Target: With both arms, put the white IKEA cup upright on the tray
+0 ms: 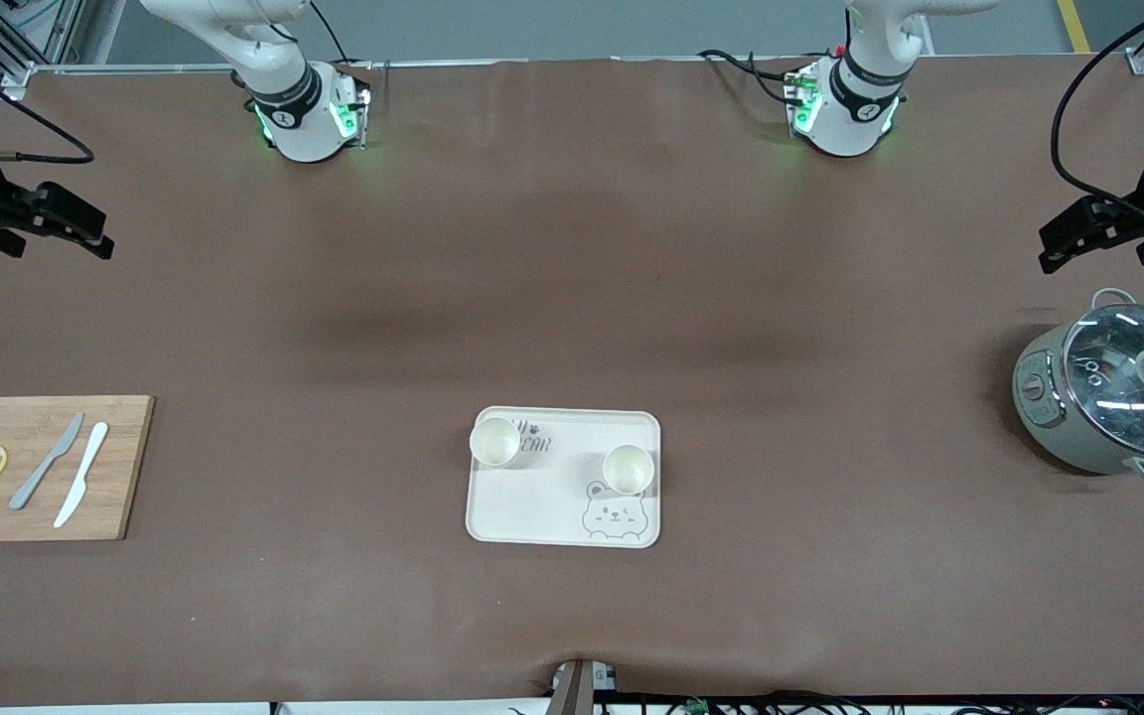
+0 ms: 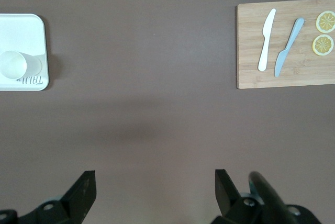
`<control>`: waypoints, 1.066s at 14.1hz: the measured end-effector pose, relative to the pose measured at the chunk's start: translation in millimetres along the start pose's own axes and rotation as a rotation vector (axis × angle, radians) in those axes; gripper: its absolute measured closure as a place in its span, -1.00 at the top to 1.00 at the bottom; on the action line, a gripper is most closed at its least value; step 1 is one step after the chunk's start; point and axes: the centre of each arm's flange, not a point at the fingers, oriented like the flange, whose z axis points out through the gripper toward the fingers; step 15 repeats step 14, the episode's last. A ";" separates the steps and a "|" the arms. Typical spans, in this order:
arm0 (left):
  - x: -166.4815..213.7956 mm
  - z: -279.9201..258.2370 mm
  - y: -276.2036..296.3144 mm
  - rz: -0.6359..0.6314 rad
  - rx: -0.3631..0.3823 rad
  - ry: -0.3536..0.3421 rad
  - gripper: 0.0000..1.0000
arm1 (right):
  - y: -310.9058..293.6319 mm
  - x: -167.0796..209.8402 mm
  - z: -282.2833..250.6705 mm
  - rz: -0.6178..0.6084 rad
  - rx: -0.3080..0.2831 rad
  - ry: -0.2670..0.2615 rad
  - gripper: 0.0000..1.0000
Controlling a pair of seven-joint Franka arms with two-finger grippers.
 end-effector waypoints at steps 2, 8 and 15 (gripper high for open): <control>-0.2 -0.3 0.0 0.000 -0.001 -0.001 1.00 | -0.5 0.0 0.0 -0.002 0.000 0.000 1.00; -3.0 -4.4 3.6 0.007 -0.020 -0.007 1.00 | -0.8 0.3 -0.5 -0.042 -0.001 0.004 1.00; -4.7 -15.2 11.4 0.015 -0.068 0.005 1.00 | -0.3 0.2 -0.4 -0.042 -0.001 0.002 1.00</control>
